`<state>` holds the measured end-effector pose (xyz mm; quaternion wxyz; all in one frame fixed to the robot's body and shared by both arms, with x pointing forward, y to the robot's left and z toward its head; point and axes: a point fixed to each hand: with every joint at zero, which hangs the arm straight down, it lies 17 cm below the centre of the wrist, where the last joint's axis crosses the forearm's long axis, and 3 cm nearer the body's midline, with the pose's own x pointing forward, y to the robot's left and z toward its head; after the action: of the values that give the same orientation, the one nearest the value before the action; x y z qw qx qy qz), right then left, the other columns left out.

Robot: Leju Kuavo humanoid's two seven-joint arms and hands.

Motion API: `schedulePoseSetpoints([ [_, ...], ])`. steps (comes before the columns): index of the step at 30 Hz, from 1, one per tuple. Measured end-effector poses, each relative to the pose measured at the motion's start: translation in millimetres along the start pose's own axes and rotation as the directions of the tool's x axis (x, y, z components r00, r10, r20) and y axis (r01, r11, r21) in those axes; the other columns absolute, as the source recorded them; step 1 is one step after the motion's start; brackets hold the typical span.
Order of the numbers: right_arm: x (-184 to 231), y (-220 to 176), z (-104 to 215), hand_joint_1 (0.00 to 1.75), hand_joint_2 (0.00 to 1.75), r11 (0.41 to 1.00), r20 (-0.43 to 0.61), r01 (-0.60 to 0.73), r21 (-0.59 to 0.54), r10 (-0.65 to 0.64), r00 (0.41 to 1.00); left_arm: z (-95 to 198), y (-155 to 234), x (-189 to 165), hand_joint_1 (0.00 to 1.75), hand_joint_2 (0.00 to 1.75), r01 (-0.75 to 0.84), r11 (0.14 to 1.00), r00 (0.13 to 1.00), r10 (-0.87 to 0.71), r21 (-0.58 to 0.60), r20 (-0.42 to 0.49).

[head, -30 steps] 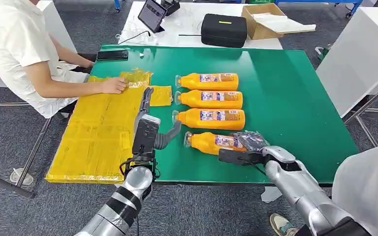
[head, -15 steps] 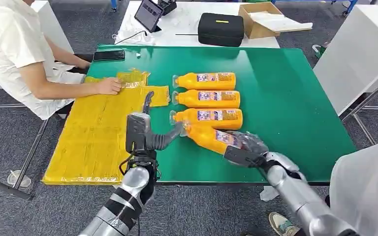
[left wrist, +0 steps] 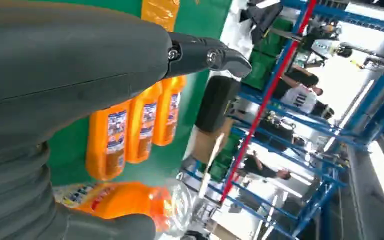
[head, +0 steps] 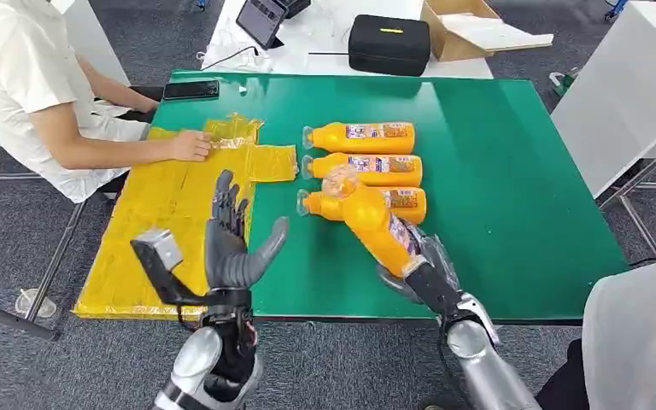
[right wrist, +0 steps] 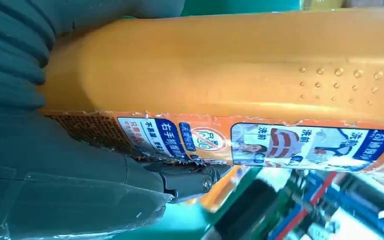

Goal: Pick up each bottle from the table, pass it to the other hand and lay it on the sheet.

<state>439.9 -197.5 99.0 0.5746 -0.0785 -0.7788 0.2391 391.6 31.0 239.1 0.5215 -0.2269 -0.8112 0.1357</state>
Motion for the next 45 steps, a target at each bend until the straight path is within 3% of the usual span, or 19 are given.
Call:
schedulePoseSetpoints([
  [6,15.0,-10.9,7.3,1.75,1.75,0.997,0.037,0.022,-0.067,-0.020,0.999,34.4,15.4,9.7,0.00,1.75,-0.048,0.999,0.999,0.048,-0.002,0.004],
  [10,21.1,-6.6,5.7,1.75,1.75,0.997,0.047,0.033,-0.068,-0.029,0.998,39.2,18.5,18.1,0.00,1.75,-0.042,0.999,0.999,0.042,-0.006,0.024],
  [23,66.7,46.7,-17.3,1.75,1.75,0.990,0.136,0.118,0.078,-0.128,0.982,53.6,-6.1,-21.4,0.00,1.75,-0.091,0.984,0.990,0.072,-0.155,-0.123],
  [34,79.2,64.1,-28.7,1.75,1.75,0.982,0.157,0.126,0.138,-0.147,0.977,60.8,-16.4,-44.4,0.00,1.75,-0.071,0.974,0.983,0.032,-0.214,-0.181],
  [45,113.4,119.5,-42.2,1.75,1.75,0.951,0.195,0.112,0.287,-0.173,0.965,51.4,-22.4,-69.6,0.00,1.75,-0.082,0.970,0.970,0.025,-0.227,-0.243],
])
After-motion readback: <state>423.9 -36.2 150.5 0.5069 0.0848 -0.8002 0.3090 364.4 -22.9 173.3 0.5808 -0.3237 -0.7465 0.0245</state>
